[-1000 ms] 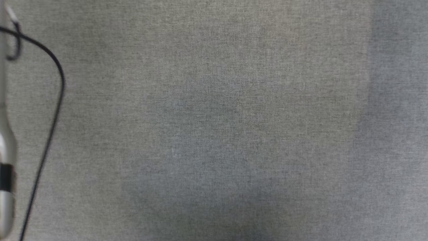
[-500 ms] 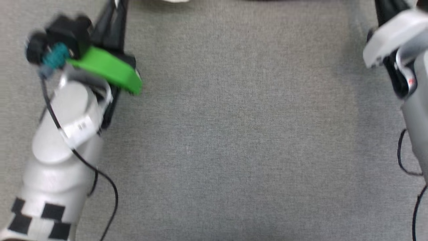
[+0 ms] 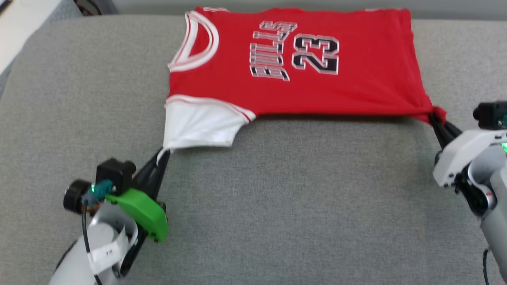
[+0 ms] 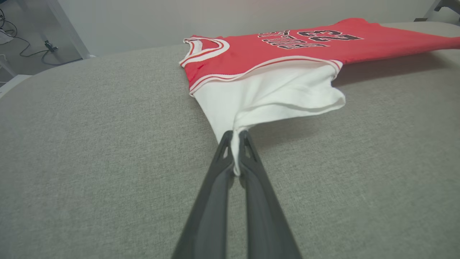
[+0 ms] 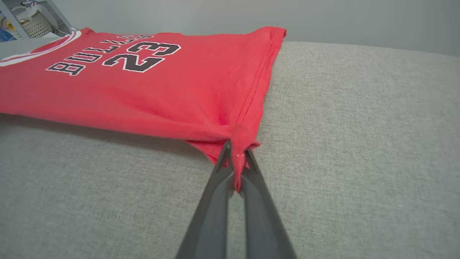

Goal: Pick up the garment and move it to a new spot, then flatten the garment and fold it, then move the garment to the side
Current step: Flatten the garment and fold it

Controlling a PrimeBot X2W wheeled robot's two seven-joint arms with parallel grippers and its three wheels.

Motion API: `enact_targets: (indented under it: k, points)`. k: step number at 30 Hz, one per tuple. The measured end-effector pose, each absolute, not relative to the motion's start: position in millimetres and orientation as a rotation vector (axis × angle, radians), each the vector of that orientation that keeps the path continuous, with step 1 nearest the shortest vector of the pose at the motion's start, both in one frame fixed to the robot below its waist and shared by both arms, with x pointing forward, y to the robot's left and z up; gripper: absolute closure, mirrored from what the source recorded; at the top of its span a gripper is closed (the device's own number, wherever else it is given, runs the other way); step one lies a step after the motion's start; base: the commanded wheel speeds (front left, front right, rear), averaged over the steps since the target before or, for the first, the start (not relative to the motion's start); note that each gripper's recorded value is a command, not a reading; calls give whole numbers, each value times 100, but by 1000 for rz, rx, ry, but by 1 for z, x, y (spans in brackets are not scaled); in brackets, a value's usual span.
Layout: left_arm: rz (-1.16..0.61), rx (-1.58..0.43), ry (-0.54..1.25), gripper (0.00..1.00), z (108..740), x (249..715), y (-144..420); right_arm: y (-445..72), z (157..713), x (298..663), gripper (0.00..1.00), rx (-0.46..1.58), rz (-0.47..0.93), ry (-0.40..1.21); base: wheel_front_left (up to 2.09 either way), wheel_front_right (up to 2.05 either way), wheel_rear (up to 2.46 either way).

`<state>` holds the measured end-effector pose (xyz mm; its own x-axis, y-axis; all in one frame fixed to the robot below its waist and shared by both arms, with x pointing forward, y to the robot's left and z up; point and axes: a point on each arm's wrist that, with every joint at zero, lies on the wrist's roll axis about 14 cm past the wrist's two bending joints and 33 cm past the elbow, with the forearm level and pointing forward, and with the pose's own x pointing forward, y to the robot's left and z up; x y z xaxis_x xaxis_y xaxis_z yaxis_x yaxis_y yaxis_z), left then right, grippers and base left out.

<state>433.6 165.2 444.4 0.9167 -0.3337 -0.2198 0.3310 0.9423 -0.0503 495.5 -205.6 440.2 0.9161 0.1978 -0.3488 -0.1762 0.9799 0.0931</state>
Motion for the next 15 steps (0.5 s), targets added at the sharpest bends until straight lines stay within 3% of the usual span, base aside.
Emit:
enact_targets:
  k: [15]
  points:
    - [-440, -51, 414, 100, 441, 318, 150, -212, 425, 387, 100, 241, 208, 593, 0, 0, 0]
